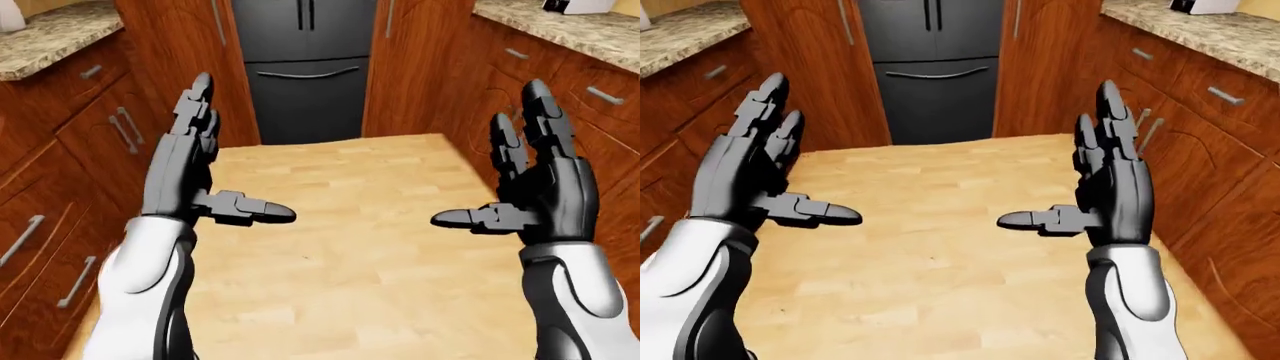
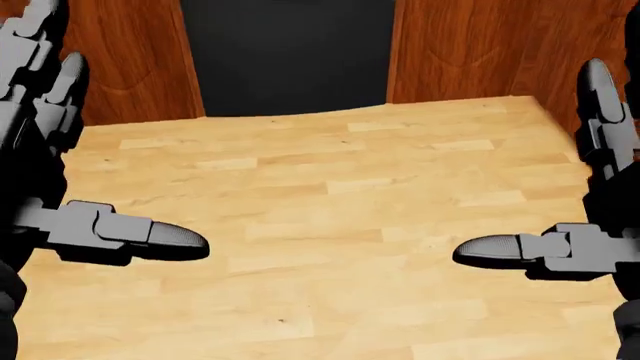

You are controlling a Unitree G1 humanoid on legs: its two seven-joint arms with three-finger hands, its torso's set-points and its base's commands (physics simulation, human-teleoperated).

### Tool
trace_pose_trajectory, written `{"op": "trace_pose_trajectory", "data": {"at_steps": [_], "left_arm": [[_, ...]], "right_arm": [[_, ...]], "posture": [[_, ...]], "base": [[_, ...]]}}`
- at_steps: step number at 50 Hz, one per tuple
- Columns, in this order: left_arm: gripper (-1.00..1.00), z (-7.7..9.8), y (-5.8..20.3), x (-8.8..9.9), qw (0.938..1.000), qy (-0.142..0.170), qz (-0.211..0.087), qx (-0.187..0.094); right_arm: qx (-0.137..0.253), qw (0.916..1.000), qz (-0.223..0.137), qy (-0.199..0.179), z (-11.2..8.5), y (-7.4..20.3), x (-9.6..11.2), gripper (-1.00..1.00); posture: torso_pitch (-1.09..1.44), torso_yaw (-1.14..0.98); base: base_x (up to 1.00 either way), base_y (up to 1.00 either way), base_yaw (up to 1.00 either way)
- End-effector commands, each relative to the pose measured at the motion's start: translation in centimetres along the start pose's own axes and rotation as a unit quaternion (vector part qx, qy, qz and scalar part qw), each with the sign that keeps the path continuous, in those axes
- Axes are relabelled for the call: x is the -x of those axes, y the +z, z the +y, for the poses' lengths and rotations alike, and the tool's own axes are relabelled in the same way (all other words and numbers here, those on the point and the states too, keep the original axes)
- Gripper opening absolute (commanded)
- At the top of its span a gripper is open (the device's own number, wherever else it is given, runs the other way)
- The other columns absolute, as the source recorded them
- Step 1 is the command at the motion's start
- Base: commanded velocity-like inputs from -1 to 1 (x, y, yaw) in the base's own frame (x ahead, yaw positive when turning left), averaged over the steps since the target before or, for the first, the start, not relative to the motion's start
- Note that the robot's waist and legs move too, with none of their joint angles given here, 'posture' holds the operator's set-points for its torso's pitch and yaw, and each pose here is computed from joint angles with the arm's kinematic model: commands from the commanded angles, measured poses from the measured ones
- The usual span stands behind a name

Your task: Move the drinks to the dining counter.

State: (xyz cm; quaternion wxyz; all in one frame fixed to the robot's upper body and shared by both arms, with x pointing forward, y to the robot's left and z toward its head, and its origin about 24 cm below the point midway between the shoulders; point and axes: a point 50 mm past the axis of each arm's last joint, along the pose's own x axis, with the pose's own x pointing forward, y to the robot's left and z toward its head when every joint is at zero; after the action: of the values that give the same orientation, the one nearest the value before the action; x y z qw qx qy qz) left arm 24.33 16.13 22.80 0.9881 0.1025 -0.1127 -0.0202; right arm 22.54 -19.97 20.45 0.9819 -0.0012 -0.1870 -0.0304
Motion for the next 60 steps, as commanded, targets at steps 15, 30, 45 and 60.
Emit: {"op": "trace_pose_trajectory", "data": {"at_steps": [15,30,45,60], "left_arm": [[1.0,0.16,0.71,0.25,0.9997,0.008,-0.022,-0.003],[1.0,0.23,0.49,0.36,0.9997,0.009,-0.022,0.0],[1.0,0.37,0.57,0.46,0.9997,0.01,-0.022,-0.001],[1.0,0.59,0.36,0.58,0.9997,0.013,-0.021,0.0]], "right_arm": [[0.002,0.9998,-0.021,-0.001,-0.12,0.79,0.13,1.0],[-0.003,0.9997,-0.022,-0.006,-0.29,1.13,0.17,1.0],[-0.005,0.9999,-0.014,0.0,-0.24,0.84,0.16,1.0],[0.005,0.9997,-0.023,0.008,0.0,1.18,0.54,1.0]], "posture": [[0.0,0.0],[0.0,0.0],[0.0,0.0],[0.0,0.0]], "base": [[0.97,0.0,0.02],[0.03,0.0,0.98],[0.66,0.48,0.0],[0.46,0.12,0.67]]}}
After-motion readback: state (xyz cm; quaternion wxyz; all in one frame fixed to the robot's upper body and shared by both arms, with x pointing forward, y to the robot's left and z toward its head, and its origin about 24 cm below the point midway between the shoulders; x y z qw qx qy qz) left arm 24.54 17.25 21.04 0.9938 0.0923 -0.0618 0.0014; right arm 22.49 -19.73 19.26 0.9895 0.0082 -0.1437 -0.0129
